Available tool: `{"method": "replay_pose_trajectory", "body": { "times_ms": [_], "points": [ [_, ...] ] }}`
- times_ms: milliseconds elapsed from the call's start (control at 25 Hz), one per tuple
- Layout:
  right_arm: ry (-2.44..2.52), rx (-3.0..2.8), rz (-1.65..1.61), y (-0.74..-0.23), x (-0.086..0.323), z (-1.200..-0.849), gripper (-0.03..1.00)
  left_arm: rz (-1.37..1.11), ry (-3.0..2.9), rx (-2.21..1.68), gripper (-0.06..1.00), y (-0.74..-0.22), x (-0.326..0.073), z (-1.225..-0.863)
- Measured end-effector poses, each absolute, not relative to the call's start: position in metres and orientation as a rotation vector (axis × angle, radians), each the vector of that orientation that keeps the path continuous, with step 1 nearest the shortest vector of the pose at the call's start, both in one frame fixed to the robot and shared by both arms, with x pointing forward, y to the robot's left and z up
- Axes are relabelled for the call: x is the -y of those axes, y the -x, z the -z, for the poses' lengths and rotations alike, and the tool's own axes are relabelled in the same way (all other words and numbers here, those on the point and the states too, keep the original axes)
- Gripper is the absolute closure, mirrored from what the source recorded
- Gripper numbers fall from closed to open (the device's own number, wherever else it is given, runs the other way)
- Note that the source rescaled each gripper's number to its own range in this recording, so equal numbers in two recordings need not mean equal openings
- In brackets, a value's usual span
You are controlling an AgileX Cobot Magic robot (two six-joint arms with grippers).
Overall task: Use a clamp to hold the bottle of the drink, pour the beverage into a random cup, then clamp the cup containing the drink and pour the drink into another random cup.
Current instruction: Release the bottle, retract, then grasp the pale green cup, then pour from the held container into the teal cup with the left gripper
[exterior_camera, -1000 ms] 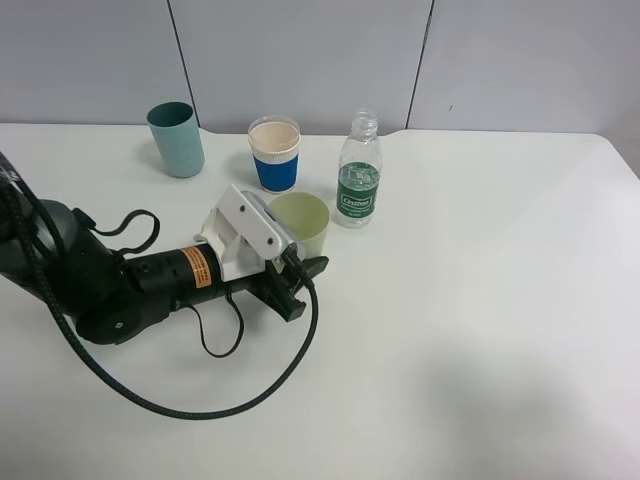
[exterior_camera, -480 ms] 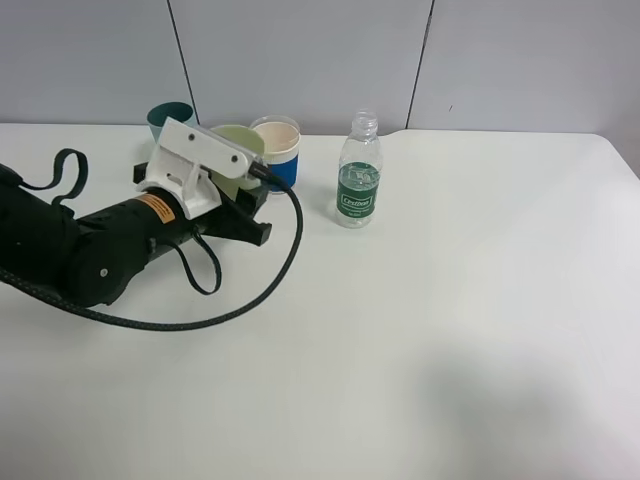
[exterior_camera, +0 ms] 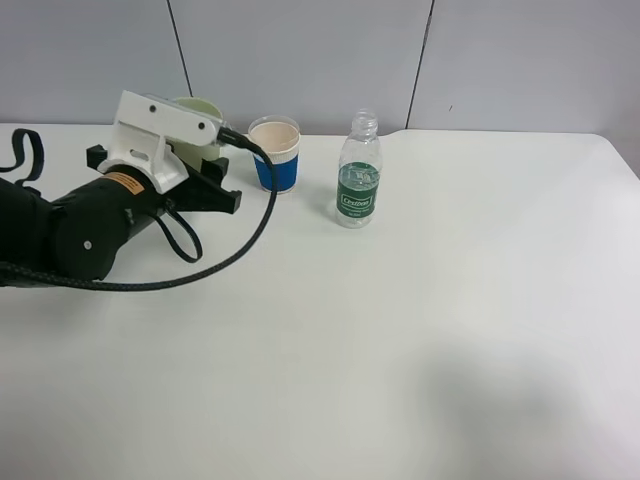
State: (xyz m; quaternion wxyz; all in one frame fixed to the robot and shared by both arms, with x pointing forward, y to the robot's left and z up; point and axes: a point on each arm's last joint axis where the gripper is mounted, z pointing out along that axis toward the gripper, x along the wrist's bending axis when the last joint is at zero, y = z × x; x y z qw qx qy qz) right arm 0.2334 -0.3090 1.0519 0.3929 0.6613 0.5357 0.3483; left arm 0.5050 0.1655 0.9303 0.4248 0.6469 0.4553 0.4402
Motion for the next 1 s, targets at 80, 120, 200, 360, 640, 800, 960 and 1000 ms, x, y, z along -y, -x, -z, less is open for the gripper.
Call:
{"method": "replay_pose_trajectory", "body": {
  "times_ms": [80, 120, 200, 360, 640, 800, 960, 1000],
  "points": [
    [-1.678, -1.360, -0.884, -0.233, 0.309, -1.052, 0.02, -1.122, -1.587, -1.169, 0.92, -0.509, -0.175, -0.935],
    [-1.678, -1.360, -0.884, -0.233, 0.309, -1.052, 0.02, -1.133, -1.572, -1.185, 0.92, -0.511, -0.181, -0.938],
    [-1.678, -1.360, -0.884, -0.233, 0.309, -1.052, 0.02, -1.148, -1.537, -1.227, 0.92, -0.515, -0.193, -0.942],
    [-1.678, -1.360, -0.884, -0.233, 0.309, -1.052, 0.02, -1.195, -1.480, -1.340, 0.92, -0.527, -0.227, -0.943],
    [-1.678, -1.360, -0.884, -0.233, 0.309, -1.052, 0.02, -1.206, -1.507, -1.499, 0.92, -0.561, -0.278, -0.955],
    [-1.678, -1.360, -0.884, -0.233, 0.309, -1.052, 0.02, -1.262, -1.554, -1.466, 0.92, -0.579, -0.292, -0.969],
    [-1.678, -1.360, -0.884, -0.233, 0.309, -1.052, 0.02, -1.312, -1.632, -1.421, 0.92, -0.595, -0.298, -0.974],
    [-1.678, -1.360, -0.884, -0.233, 0.309, -1.052, 0.02, -1.323, -1.657, -1.407, 0.92, -0.598, -0.298, -0.974]
  ]
}}
